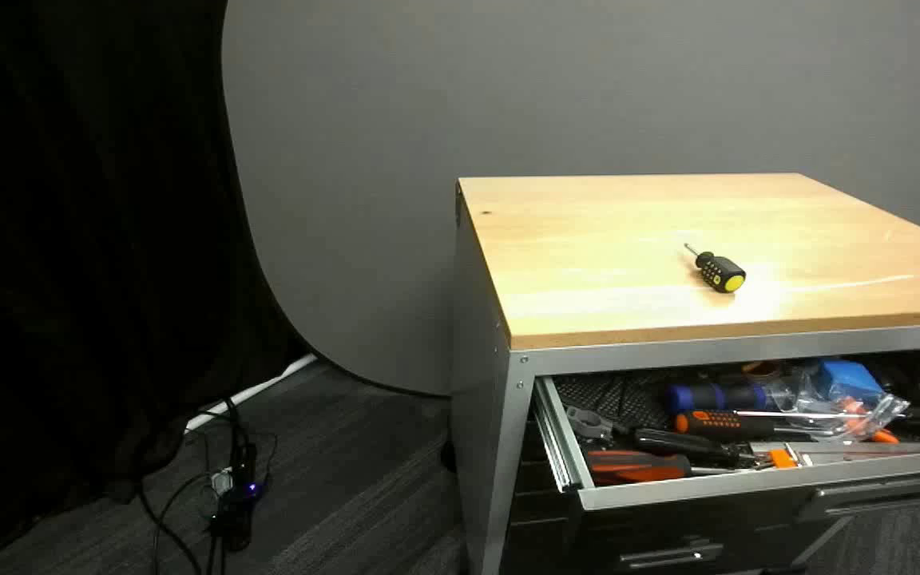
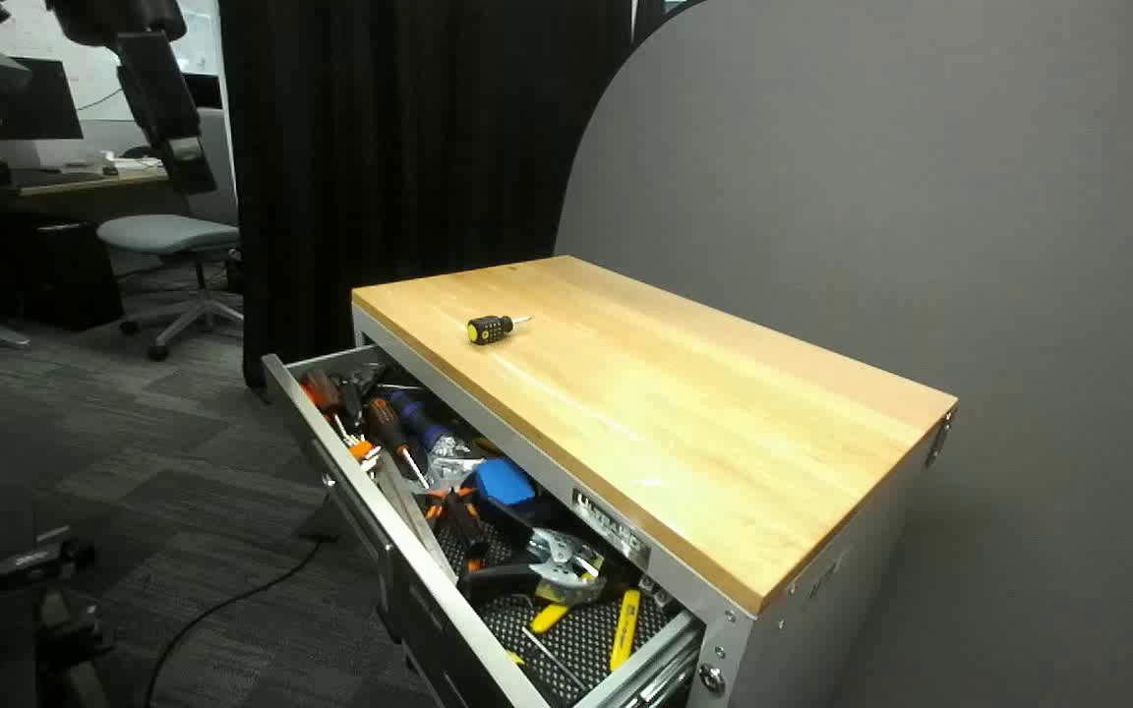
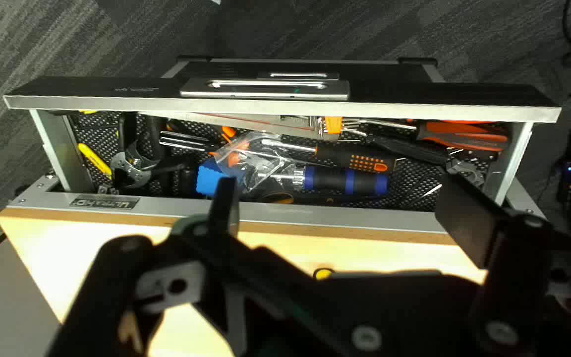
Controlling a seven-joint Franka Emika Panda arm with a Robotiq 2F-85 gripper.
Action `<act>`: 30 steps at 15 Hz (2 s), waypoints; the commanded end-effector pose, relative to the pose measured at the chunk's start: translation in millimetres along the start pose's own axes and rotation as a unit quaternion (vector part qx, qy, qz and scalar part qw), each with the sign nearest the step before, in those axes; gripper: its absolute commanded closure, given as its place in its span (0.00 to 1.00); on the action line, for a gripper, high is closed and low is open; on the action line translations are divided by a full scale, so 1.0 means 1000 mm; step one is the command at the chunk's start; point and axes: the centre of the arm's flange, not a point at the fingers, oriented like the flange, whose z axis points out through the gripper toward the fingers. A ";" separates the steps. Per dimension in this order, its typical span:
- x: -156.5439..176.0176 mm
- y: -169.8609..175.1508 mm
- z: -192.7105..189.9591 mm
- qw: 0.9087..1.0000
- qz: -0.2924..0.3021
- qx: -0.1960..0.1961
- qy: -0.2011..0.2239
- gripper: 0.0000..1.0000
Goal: Put the screwdriver in the top drawer the close it
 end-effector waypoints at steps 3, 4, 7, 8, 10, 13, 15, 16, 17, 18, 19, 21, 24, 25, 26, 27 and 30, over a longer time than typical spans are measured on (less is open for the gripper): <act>0.002 -0.001 -0.006 1.000 0.001 0.002 0.007 0.00; 0.002 -0.001 -0.007 1.000 0.001 0.002 0.007 0.00; 0.018 -0.011 0.005 1.000 0.009 0.006 0.000 0.00; 0.028 -0.017 0.013 1.000 0.008 0.009 -0.006 0.00; 0.046 -0.033 0.027 1.000 0.001 0.019 -0.016 0.00; 0.077 -0.056 0.046 1.000 0.007 0.023 -0.019 0.00; 0.098 -0.066 0.061 1.000 0.015 0.012 -0.019 0.00; 0.108 -0.070 0.069 1.000 0.020 0.005 -0.017 0.00; 0.120 -0.074 0.078 1.000 0.026 -0.003 -0.015 0.00; 0.132 -0.078 0.087 0.999 0.029 -0.008 -0.015 0.00; 0.145 -0.081 0.097 0.999 0.031 -0.009 -0.017 0.00; 0.167 -0.085 0.116 0.999 0.035 -0.010 -0.019 0.00; 0.197 -0.092 0.142 0.999 0.042 -0.006 -0.030 0.00; 0.204 -0.083 0.147 0.998 0.047 -0.009 -0.031 0.00; 0.212 -0.083 0.154 0.998 0.051 -0.010 -0.033 0.00; 0.220 -0.080 0.160 0.998 0.054 -0.009 -0.034 0.00; 0.243 -0.078 0.177 0.997 0.063 -0.016 -0.035 0.00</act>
